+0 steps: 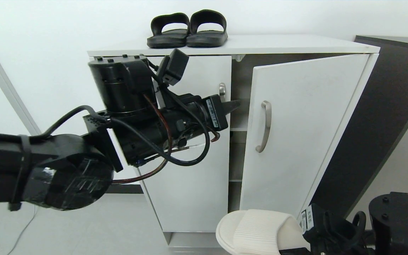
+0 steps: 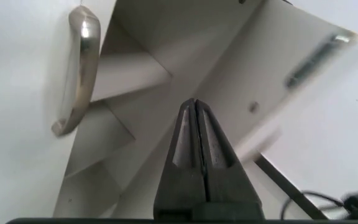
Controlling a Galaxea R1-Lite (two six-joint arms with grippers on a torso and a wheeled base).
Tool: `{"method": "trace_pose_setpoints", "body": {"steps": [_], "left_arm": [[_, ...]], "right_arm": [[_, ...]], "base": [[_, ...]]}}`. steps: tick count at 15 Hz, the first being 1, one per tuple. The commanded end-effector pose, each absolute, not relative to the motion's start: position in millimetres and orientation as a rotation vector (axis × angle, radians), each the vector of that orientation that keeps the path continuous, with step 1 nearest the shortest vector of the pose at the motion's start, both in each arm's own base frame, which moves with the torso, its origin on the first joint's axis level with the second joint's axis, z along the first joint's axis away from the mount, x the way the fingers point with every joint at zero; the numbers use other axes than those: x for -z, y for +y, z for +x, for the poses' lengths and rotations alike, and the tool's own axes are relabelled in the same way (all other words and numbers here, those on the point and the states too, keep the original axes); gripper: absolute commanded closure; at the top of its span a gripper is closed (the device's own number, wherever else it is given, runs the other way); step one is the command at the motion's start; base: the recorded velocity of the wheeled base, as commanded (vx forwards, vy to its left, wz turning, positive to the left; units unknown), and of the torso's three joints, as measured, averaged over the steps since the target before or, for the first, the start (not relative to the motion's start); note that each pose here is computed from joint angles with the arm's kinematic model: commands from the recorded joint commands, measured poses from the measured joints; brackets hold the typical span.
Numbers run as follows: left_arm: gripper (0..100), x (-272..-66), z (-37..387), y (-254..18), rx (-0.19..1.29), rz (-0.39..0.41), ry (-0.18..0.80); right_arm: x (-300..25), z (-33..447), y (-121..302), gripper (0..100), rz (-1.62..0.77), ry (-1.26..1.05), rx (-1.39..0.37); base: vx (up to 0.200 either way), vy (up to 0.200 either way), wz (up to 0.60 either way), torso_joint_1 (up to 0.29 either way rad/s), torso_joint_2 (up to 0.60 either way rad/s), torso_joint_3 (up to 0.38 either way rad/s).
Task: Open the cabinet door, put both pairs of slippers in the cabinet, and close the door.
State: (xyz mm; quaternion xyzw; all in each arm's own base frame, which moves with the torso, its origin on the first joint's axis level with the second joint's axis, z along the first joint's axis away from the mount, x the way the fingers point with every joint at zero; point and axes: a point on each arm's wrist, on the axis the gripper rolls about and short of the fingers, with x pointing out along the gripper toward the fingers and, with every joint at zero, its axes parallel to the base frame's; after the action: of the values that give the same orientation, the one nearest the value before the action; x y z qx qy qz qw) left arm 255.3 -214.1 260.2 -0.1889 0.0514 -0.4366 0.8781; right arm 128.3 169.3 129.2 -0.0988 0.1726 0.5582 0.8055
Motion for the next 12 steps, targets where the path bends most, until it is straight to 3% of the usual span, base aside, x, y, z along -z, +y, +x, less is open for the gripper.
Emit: {"method": "trace_pose_setpoints", "body": {"steps": [1, 7, 12], "left_arm": [[100, -247.4, 271.5, -226.4, 0.905, -0.393, 0.121], [100, -242.1, 279.7, -236.7, 0.917, -0.397, 0.099], [100, -238.6, 253.5, -265.1, 1.012, -0.386, 0.127]], "right_arm": [[-127.5, 127.6, 170.1, 100, -0.215, 0.377, -1.200], [-124.4, 127.0, 171.0, 100, -0.220, 0.391, -1.204], [-121.1, 124.9, 172.0, 100, -0.227, 0.406, -1.214]], "base": [[0.000, 0.000, 0.00, 0.000, 0.00, 0.000], [0.000, 0.000, 0.00, 0.000, 0.00, 0.000], [-0.200, 0.000, 0.00, 0.002, 0.00, 0.003]]}}
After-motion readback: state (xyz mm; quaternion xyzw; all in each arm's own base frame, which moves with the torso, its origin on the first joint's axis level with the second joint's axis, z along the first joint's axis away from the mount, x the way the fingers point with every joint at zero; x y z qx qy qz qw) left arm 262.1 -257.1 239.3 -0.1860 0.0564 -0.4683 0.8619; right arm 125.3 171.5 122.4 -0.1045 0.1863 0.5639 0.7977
